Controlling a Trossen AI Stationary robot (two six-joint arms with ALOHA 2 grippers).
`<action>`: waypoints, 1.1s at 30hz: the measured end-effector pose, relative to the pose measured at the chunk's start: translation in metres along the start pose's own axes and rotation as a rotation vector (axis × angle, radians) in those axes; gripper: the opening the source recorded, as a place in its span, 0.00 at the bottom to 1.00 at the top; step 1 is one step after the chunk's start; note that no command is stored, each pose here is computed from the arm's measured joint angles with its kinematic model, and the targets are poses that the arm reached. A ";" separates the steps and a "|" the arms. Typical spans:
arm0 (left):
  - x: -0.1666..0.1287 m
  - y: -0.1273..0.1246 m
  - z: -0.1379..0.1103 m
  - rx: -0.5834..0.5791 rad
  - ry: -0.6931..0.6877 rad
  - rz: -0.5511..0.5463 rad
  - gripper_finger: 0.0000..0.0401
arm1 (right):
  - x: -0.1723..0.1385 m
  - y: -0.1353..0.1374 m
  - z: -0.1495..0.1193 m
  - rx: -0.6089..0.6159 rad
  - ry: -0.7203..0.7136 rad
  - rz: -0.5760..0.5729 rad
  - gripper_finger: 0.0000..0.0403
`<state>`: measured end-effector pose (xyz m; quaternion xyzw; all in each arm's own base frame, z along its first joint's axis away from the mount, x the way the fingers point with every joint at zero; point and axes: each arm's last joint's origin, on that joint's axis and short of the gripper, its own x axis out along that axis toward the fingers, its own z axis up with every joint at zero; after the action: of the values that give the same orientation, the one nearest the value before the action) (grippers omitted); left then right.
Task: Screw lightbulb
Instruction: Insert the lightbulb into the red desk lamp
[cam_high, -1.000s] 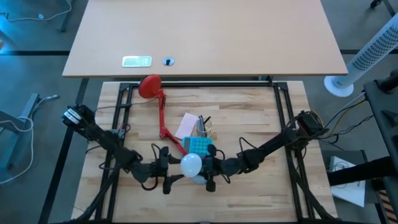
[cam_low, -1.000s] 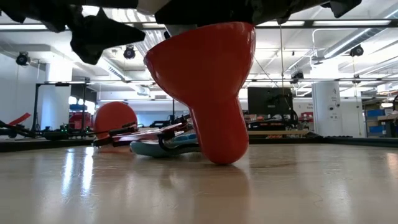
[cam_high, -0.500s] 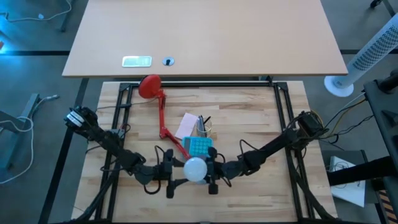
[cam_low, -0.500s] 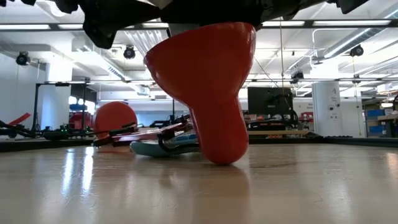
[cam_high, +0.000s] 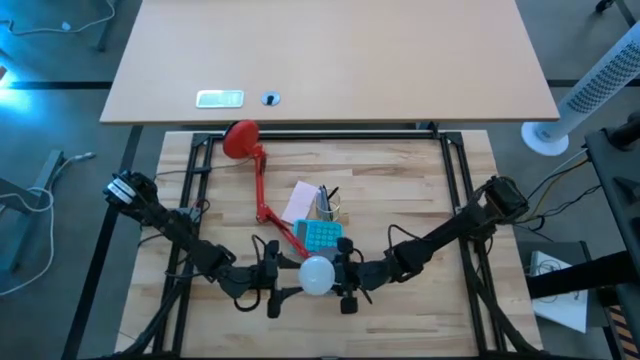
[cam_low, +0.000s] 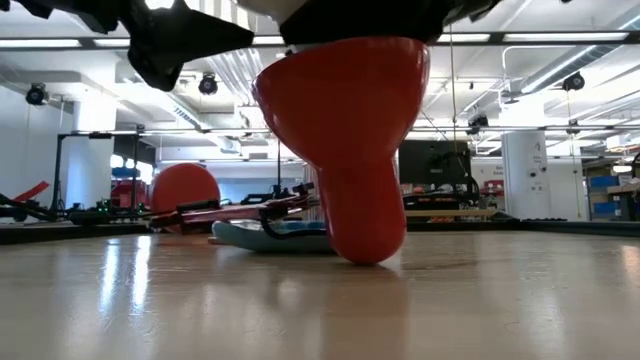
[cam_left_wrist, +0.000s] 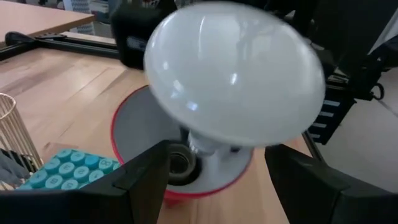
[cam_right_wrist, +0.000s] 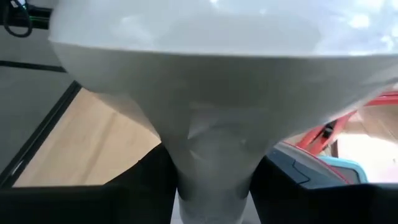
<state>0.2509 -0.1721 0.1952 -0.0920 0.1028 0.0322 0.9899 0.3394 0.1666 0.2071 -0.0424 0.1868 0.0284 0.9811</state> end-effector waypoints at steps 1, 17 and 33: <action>0.000 0.000 0.000 0.000 0.000 0.001 0.63 | -0.002 -0.001 0.001 -0.001 0.003 -0.001 0.40; 0.006 0.008 0.002 -0.007 0.005 0.011 0.63 | -0.007 -0.001 -0.001 0.031 0.062 -0.008 0.54; 0.007 0.010 -0.001 -0.001 0.033 0.023 0.63 | -0.012 -0.003 0.015 -0.025 0.145 -0.020 0.77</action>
<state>0.2564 -0.1626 0.1915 -0.0916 0.1202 0.0420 0.9876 0.3334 0.1650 0.2255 -0.0587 0.2565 0.0177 0.9646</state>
